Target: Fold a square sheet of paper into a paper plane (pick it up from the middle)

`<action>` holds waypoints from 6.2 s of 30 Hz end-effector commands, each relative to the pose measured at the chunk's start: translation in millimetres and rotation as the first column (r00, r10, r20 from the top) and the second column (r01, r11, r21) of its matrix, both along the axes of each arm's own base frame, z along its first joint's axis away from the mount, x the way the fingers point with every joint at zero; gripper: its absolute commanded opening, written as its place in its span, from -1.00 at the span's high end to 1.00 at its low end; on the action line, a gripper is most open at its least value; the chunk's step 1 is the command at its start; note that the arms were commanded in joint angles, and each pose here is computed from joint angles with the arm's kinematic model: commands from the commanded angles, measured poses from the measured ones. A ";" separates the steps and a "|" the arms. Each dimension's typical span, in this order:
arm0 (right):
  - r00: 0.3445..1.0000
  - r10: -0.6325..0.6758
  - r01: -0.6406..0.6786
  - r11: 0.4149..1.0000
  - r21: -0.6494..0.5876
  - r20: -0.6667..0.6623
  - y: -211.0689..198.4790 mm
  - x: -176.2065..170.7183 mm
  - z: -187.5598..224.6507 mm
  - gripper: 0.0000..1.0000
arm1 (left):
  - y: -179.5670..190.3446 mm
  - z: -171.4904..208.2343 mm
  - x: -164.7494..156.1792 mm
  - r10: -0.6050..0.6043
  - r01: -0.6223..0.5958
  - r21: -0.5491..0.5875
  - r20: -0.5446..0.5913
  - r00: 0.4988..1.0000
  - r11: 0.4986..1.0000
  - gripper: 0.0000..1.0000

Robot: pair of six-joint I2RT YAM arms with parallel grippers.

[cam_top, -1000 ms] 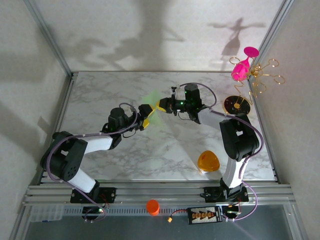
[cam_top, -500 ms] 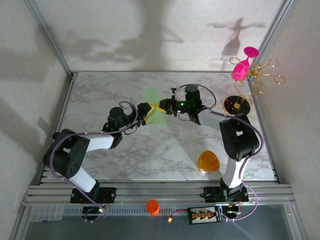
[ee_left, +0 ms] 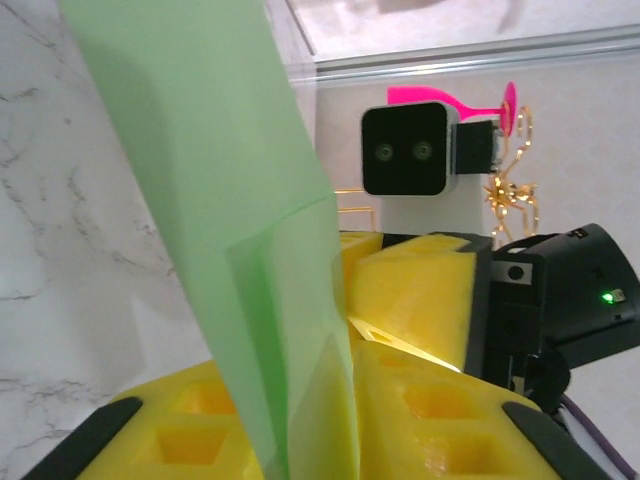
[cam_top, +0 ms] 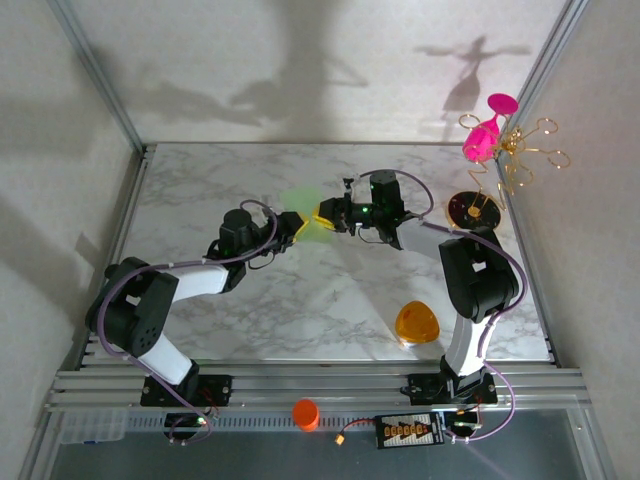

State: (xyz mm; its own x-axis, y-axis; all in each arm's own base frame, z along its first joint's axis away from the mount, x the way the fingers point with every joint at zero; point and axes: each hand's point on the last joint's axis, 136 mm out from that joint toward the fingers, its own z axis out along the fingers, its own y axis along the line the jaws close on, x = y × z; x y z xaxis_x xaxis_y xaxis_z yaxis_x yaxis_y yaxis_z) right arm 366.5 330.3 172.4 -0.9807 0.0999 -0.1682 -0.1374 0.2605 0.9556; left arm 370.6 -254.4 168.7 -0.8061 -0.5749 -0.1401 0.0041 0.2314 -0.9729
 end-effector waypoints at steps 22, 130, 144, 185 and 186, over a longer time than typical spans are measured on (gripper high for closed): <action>0.787 -0.396 0.605 0.648 -0.463 0.473 -147.4 55.1 10.3 -0.45 | 129.1 -25.2 19.8 0.219 -0.080 0.985 0.045 0.975 0.153 0.80; 0.992 -0.127 0.084 0.759 -0.646 -0.020 -38.6 -5.9 -180.9 0.39 | 12.3 -138.4 -38.7 0.055 0.121 0.354 -0.450 0.891 0.927 0.33; 0.992 -0.125 0.089 0.765 -0.638 -0.011 -39.0 -5.3 -176.7 0.41 | 8.5 -131.4 -9.4 0.026 0.141 0.391 -0.392 0.920 0.909 0.43; 0.591 0.254 0.264 0.836 -0.481 0.766 -17.7 -3.5 -44.0 -0.16 | 14.8 -126.5 7.0 0.083 0.060 0.273 -0.484 0.871 0.960 1.00; 0.559 0.302 0.229 0.839 -0.494 0.772 -11.6 -10.7 -47.3 -0.09 | 15.4 -126.6 7.3 0.086 0.058 0.275 -0.486 0.870 0.960 1.00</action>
State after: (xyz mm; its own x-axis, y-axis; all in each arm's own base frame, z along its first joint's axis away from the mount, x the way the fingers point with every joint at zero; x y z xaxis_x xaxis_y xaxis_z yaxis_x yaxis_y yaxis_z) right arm 368.5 303.9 122.4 -0.5483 -0.1737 -0.8180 -0.6532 0.6997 0.2893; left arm 374.1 -237.9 26.2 -0.8091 -0.5776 0.1086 -0.4573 0.5026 -0.7337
